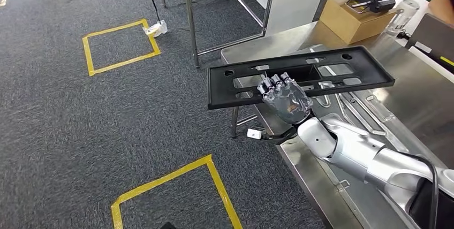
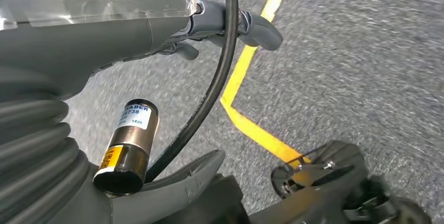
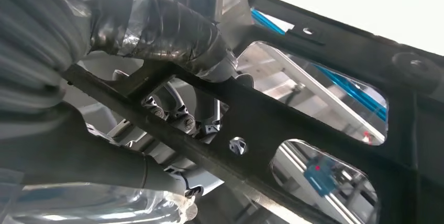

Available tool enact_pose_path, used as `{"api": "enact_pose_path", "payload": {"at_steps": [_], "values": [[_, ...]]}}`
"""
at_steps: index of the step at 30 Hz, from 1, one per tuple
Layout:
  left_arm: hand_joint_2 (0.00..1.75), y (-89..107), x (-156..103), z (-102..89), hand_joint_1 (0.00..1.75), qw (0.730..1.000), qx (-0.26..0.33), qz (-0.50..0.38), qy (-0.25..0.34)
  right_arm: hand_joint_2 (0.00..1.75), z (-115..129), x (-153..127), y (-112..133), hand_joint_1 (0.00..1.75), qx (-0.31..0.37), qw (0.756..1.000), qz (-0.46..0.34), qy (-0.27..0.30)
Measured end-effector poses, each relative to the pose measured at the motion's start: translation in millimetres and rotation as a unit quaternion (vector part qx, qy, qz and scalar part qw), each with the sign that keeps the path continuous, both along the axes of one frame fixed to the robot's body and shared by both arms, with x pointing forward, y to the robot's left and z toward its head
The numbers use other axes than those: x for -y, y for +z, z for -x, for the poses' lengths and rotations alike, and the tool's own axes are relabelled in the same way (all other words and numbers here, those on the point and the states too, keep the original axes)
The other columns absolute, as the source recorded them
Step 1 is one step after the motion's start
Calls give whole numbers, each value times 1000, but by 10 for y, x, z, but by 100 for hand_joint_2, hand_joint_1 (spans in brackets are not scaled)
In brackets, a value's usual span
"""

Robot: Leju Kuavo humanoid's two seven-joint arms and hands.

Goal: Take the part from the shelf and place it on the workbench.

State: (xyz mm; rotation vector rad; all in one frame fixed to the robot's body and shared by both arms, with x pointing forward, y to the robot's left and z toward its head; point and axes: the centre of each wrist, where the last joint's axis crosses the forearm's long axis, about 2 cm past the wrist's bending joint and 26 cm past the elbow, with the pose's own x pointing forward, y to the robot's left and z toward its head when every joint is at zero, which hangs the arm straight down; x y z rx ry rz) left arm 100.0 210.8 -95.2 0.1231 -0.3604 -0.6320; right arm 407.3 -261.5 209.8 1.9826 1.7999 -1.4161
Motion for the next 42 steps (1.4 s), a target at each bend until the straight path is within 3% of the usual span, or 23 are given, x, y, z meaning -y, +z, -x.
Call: {"api": "enact_pose_path", "payload": {"at_steps": [22,42], "values": [[175,19,86,-22,0,1000,5,7,-17,175,-78,149,230,175,26,1000,-1,-12],[175,18,100,-8,0,1000,3,8,-18,175,-64,168,219,175,24,1000,1,-14]]}}
